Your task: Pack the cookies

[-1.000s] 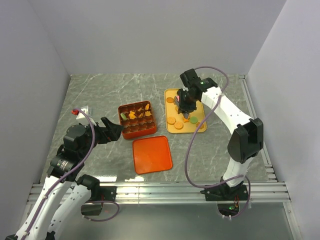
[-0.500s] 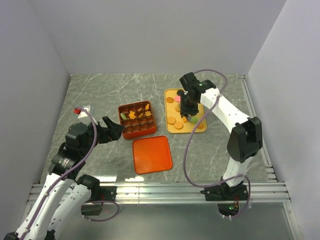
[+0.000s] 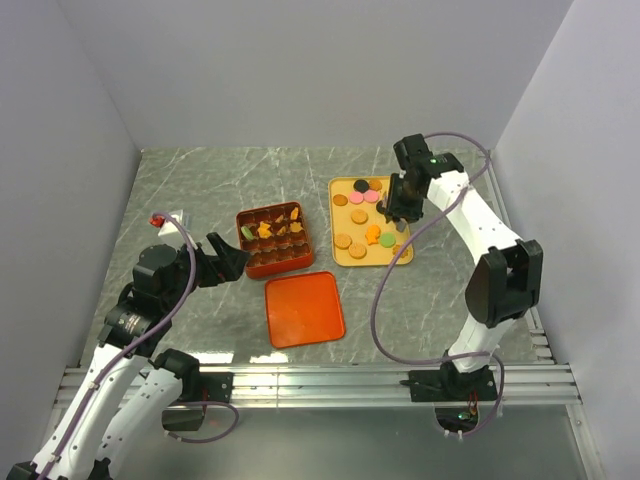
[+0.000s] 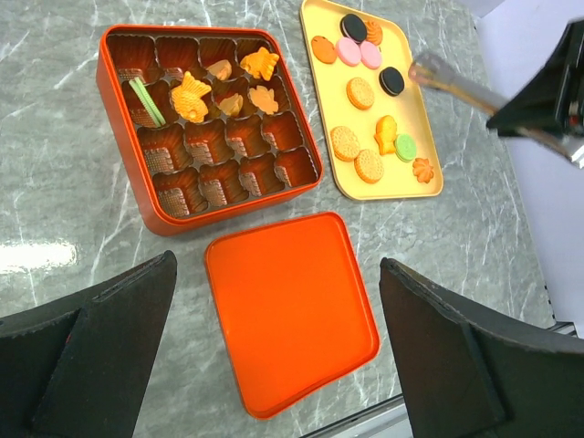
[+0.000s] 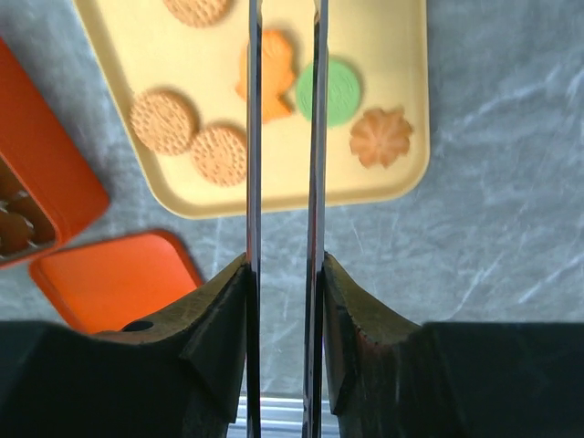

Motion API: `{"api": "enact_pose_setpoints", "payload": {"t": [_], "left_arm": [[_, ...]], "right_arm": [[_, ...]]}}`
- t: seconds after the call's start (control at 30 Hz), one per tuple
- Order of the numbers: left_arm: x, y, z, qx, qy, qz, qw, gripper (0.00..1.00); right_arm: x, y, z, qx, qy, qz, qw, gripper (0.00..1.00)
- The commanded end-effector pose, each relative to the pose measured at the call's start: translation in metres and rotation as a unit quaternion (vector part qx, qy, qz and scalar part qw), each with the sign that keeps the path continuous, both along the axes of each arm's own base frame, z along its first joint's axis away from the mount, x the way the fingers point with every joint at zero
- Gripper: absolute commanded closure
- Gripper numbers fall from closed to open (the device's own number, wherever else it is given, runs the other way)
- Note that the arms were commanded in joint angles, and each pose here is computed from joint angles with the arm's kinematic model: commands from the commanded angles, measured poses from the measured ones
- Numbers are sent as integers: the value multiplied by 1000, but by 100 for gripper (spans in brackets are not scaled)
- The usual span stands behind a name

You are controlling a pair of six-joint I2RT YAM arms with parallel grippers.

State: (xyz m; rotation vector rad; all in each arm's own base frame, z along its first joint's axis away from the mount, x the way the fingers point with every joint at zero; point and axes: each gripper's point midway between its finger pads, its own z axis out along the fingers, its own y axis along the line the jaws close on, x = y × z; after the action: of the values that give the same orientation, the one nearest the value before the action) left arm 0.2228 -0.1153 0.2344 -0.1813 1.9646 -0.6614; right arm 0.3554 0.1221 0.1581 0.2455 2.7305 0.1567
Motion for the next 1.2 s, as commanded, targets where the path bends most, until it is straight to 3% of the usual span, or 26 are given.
{"api": "enact_pose_setpoints", "payload": {"t": [0.0, 0.47, 1.17], "left_arm": [[0, -2, 16, -7, -22, -4, 1000, 1], [2, -2, 14, -4, -16, -2, 1000, 1], [7, -5, 3, 5, 6, -6, 1000, 1]], "right_arm": [[38, 8, 14, 10, -37, 3, 999, 59], [107, 7, -3, -25, -35, -21, 999, 54], [114, 26, -48, -21, 17, -3, 1000, 52]]}}
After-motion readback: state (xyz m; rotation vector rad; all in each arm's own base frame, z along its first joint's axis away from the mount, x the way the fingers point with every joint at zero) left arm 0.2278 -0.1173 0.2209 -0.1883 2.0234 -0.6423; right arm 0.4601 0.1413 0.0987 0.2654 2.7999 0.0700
